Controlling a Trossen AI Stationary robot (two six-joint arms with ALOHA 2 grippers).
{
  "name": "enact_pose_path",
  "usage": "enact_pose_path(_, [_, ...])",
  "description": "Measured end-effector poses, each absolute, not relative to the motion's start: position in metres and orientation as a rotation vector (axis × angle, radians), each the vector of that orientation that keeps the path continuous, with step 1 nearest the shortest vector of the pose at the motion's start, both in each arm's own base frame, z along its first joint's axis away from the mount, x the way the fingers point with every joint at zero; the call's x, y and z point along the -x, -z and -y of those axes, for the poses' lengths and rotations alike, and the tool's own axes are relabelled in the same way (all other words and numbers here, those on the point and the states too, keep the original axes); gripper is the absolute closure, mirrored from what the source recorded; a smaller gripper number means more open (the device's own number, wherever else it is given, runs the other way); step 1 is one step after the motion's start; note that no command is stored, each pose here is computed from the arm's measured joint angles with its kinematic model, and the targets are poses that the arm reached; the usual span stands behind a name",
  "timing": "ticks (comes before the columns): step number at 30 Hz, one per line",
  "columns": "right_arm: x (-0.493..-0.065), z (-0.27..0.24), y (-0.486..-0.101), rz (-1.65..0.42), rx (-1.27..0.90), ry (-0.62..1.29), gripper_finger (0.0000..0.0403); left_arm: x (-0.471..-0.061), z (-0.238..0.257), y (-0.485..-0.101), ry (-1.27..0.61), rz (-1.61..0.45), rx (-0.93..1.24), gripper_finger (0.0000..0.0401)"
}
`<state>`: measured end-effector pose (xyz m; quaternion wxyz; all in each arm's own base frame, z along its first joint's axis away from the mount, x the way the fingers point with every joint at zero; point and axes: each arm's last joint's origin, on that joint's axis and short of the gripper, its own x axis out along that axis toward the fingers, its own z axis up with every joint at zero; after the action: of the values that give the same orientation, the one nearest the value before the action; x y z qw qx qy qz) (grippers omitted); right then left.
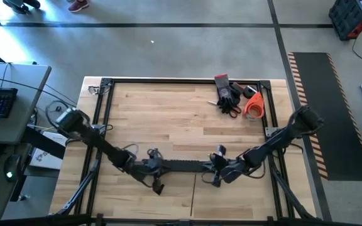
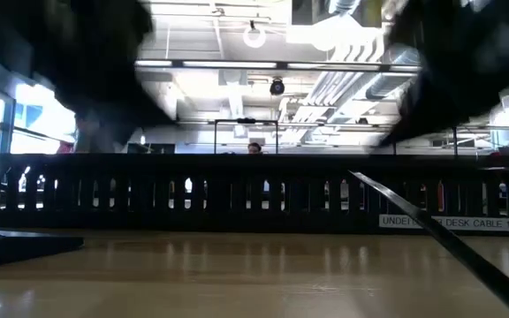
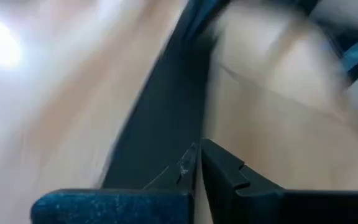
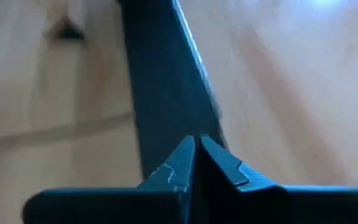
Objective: Ziptie cables
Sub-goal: Close the black cable duct
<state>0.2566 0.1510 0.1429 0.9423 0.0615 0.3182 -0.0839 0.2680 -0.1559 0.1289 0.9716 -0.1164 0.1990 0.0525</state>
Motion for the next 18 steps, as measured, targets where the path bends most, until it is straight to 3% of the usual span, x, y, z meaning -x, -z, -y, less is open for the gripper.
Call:
enact_pose_path(3, [-0.247, -0.141, -0.120, -0.713, -0.253, 0.204, 0.0389, -0.270, 0.148, -0.098, -0.191, -0.501, 0.341, 0.0401])
enact_pose_path(6, [-0.243, -0.140, -0.118, -0.705, -0.252, 0.217, 0.0394, -0.272, 0.148, -0.096, -0.185, -0.478, 0.373, 0.0401])
enact_pose_path(10, [-0.242, -0.142, -0.140, -0.667, -0.119, 0.197, 0.0401, -0.268, 0.147, -0.124, -0.120, -0.451, 0.338, 0.0401])
enact_pose_path(14, [-0.248, -0.146, -0.181, -0.524, -0.071, 0.214, 0.0401, -0.256, 0.143, -0.176, -0.111, -0.348, 0.332, 0.0401])
enact_pose_path(18, [-0.244, -0.149, -0.191, -0.503, -0.034, 0.208, 0.0402, -0.234, 0.138, -0.201, -0.135, -0.356, 0.320, 0.0401])
